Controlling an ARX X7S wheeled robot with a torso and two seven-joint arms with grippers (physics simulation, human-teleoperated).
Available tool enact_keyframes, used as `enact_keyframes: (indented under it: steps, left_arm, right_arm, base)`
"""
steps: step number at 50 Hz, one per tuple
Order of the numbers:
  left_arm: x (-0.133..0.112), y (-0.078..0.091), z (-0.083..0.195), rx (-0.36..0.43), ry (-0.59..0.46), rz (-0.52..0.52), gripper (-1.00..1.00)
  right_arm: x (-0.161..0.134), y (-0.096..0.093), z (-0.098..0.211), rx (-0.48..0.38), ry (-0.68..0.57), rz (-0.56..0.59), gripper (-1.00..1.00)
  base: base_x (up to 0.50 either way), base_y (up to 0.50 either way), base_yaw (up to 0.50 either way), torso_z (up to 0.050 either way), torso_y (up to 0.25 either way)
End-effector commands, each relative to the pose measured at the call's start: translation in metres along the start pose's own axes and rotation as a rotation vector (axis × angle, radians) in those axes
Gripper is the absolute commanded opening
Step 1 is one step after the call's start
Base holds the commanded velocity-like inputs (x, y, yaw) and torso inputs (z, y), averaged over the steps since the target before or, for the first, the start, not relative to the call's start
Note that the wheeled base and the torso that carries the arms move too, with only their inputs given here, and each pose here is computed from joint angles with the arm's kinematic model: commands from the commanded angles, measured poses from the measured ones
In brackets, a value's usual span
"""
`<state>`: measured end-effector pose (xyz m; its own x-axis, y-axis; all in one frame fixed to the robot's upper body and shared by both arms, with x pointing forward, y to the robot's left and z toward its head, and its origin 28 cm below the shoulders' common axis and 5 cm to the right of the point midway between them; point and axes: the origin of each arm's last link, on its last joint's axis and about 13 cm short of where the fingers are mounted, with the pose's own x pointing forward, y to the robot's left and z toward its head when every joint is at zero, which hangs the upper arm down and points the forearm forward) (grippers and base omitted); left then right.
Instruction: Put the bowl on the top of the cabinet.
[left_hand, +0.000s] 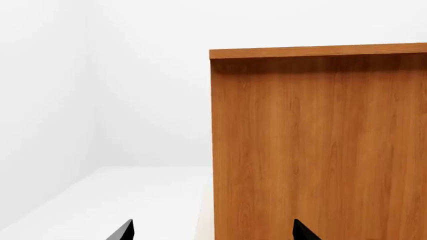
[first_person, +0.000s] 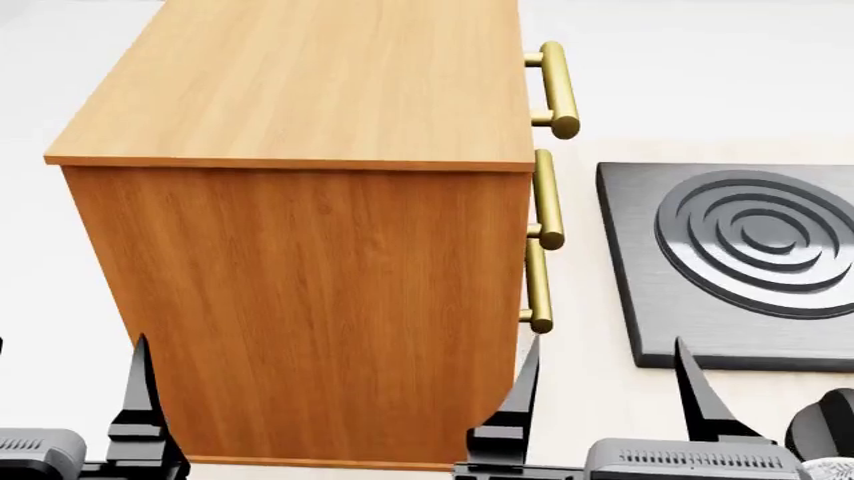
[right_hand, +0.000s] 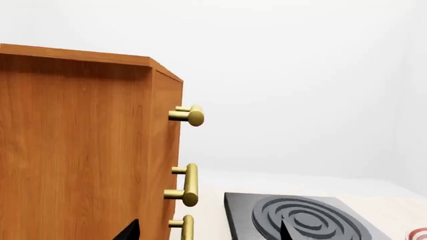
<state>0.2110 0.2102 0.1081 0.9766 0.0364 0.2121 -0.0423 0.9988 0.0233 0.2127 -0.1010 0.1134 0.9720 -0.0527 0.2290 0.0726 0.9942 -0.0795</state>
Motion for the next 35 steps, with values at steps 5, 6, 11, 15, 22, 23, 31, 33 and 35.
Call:
enact_keyframes:
  steps: [5, 6, 11, 15, 22, 23, 31, 33, 35]
  left_arm:
    - [0.0, 0.001, -0.002, -0.002, 0.006, 0.002, 1.0]
    - [0.0, 0.001, -0.002, -0.002, 0.006, 0.002, 1.0]
    - [0.001, 0.002, -0.004, -0.004, 0.01, 0.004, 1.0]
    - [0.002, 0.003, -0.006, -0.007, 0.015, 0.008, 1.0]
    - [0.003, 0.001, -0.007, -0.004, 0.018, 0.006, 1.0]
    - [0.003, 0.001, -0.007, -0.003, 0.017, 0.007, 1.0]
    - [0.003, 0.003, -0.007, -0.012, 0.028, 0.001, 1.0]
    - [0.002, 0.003, -0.004, -0.021, 0.024, -0.003, 1.0]
    - [0.003, 0.003, -0.005, -0.014, 0.023, -0.003, 1.0]
  right_arm:
    - [-0.008, -0.001, -0.001, -0.093, 0.071, -0.002, 1.0]
    - [-0.008, -0.003, 0.001, -0.105, 0.11, -0.022, 1.0]
    - [-0.017, -0.009, 0.014, -0.111, 0.133, 0.015, 1.0]
    - [-0.023, -0.018, 0.026, -0.098, 0.207, 0.03, 1.0]
    - [-0.031, -0.034, 0.045, -0.057, 0.323, 0.036, 1.0]
    - [-0.033, -0.035, 0.045, -0.072, 0.346, 0.042, 1.0]
    - [-0.05, -0.047, 0.056, -0.147, 0.465, 0.116, 1.0]
    - [-0.057, -0.05, 0.057, -0.181, 0.487, 0.113, 1.0]
    - [-0.061, -0.053, 0.057, -0.198, 0.492, 0.099, 1.0]
  base:
    - [0.0, 0.0, 0.0, 0.0, 0.0]
    - [0.0, 0.0, 0.0, 0.0, 0.0]
    - [0.0, 0.0, 0.0, 0.0, 0.0]
    - [0.0, 0.0, 0.0, 0.0, 0.0]
    - [0.0, 0.0, 0.0, 0.0, 0.0]
    - [0.0, 0.0, 0.0, 0.0, 0.0]
    - [0.0, 0.0, 0.0, 0.0, 0.0]
    - [0.0, 0.0, 0.0, 0.0, 0.0]
    - [0.0, 0.0, 0.0, 0.0, 0.0]
